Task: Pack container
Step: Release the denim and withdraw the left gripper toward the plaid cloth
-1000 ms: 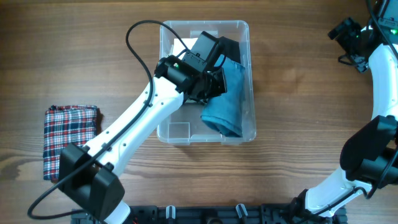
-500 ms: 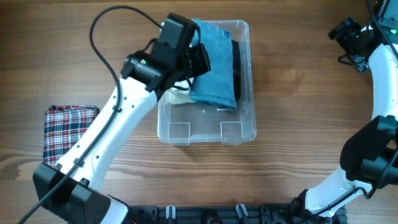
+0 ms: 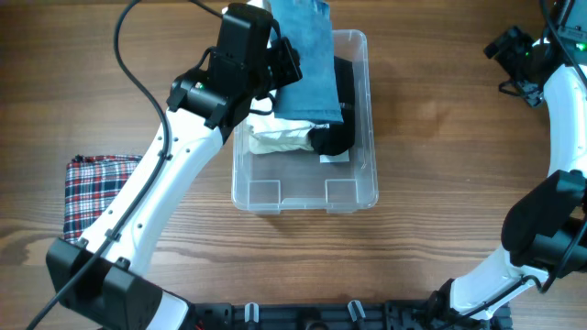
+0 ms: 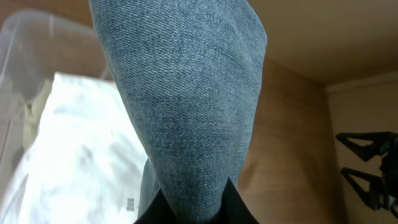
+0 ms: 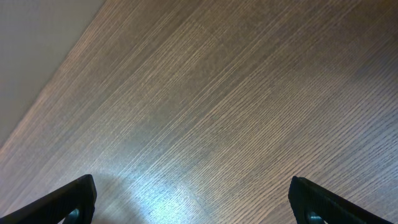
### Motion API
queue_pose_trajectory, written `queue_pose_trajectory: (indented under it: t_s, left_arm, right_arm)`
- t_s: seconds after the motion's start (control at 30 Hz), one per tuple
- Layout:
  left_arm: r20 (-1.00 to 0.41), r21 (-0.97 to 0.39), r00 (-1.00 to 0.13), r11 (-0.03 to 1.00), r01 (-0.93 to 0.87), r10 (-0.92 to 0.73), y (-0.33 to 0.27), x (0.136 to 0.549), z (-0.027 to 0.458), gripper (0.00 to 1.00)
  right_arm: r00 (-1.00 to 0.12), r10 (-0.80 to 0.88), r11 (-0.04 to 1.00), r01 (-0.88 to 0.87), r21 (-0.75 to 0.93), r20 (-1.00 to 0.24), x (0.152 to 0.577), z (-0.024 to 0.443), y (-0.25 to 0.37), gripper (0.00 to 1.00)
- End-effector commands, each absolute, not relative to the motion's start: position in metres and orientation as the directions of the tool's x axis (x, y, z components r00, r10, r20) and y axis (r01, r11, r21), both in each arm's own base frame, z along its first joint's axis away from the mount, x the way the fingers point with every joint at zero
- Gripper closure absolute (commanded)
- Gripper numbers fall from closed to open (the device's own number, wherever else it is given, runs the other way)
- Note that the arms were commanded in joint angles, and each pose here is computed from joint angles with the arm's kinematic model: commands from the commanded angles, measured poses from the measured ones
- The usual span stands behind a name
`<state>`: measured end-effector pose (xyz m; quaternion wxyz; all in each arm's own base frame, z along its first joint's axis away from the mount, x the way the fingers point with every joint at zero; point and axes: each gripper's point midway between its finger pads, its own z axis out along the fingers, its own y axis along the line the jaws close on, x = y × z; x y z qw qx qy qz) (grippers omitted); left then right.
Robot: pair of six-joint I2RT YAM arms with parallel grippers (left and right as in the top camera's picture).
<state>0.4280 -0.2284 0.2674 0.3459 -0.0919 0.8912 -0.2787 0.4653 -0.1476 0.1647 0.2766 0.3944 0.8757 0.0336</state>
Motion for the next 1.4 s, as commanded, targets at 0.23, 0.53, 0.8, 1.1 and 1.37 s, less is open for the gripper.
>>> queue_pose_trajectory:
  t_s: [0.23,0.53,0.8,1.1,1.37]
  left_arm:
    - [-0.648,-0.466,-0.707,0.882,0.073,-0.284,-0.218,0.485,0.224,0.85]
    - [-0.642,-0.449,-0.696,0.894,0.001,-0.322,-0.177,0.501,0.215,0.14]
    - [-0.728,-0.341,-0.628,0.940,-0.019,-0.276,-0.109,0.485,0.264,0.00]
    - [-0.616,-0.297,-0.619,0.872,-0.390,-0.487,0.044,0.384,0.291,0.00]
    - [-0.284,-0.175,-0.614,0.669,-0.722,-0.737,0.106,0.294,0.232,0.21]
  right_arm:
    - [-0.533,0.718,0.680,0.676,0.285,-0.448,0.467,0.162,-0.145,0.00]
    - [-0.534,0.717,0.680,0.676,0.285,-0.448,0.467,0.162,-0.145,0.00]
    - [-0.533,0.718,0.680,0.676,0.285,-0.448,0.467,0.162,-0.145,0.00]
    - [-0.533,0.718,0.680,0.676,0.285,-0.448,0.467,0.162,-0.145,0.00]
    - [-0.533,0.718,0.680,0.676,0.285,-0.448,0.467,0.162,-0.145,0.00]
